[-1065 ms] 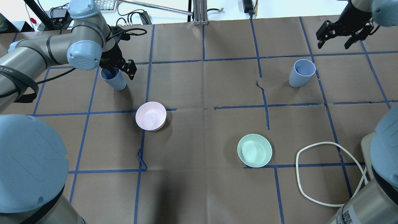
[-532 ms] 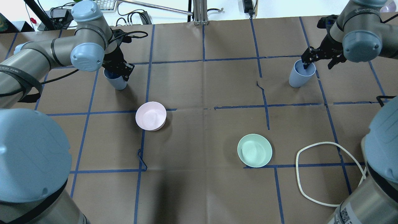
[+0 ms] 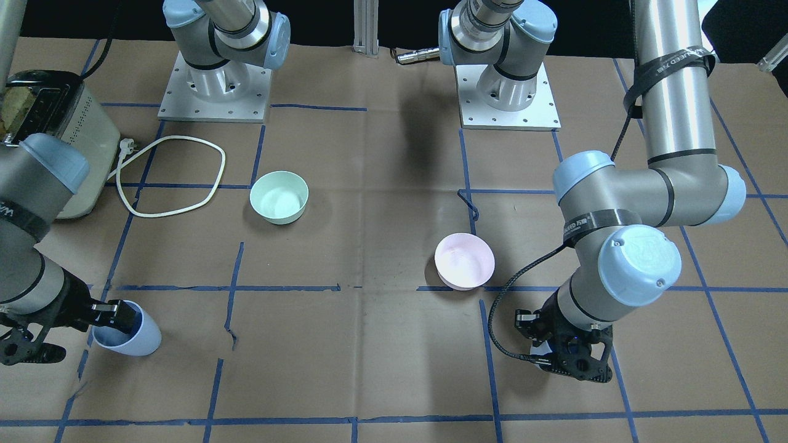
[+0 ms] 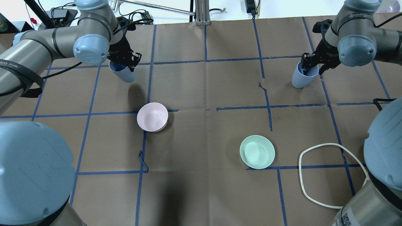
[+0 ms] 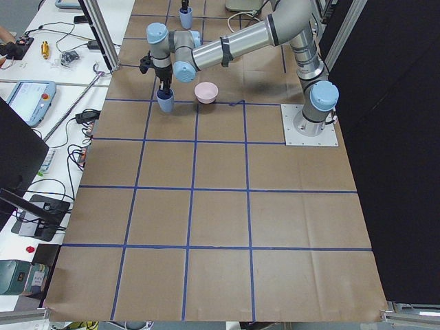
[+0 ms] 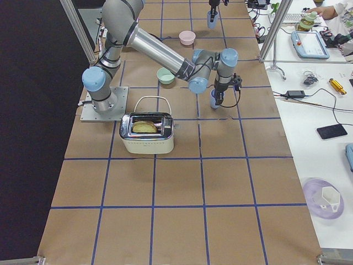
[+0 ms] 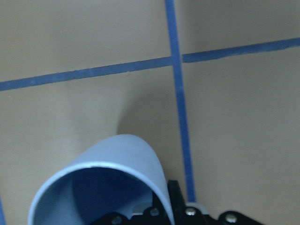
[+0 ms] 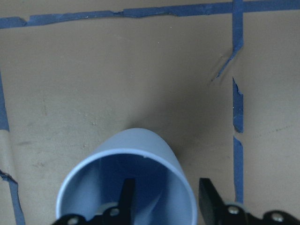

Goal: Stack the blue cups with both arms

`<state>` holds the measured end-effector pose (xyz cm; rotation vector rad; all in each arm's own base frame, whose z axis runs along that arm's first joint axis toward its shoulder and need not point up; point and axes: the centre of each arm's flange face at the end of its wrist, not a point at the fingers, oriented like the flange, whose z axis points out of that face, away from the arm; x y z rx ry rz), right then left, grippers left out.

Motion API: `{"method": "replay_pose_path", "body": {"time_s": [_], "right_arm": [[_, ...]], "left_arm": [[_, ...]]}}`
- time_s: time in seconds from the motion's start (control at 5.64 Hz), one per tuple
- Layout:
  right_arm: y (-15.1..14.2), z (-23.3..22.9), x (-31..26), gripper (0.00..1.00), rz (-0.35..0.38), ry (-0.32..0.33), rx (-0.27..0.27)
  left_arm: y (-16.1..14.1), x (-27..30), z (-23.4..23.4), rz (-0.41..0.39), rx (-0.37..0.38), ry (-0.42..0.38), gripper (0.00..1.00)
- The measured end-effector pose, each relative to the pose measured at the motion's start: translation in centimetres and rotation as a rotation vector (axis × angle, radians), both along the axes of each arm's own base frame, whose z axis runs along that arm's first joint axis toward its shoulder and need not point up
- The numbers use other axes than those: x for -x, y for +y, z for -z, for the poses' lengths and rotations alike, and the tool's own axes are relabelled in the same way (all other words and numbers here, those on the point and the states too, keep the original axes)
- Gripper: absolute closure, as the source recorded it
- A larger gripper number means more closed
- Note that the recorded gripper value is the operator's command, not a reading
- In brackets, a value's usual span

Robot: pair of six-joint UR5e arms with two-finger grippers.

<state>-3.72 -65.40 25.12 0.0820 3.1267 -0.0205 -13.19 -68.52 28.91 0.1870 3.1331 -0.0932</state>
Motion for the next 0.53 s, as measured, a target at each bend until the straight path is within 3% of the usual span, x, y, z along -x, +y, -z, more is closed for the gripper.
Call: {"method": "replay_pose_path", "body": {"time_s": [0.35,0.53], "right_arm": [[0.0,-2.1,-0.1,0.93,0.006,0.009,0.026],[0.7,-5.7,-0.3,0.92,0.007,0.015,0.046]], "left_arm": [[-0.7,11.8,-1.3,-0.016,0.053,0.029,0.95],[-0.6,17.0,-1.1,0.015,0.069,0.047,0.95]]}}
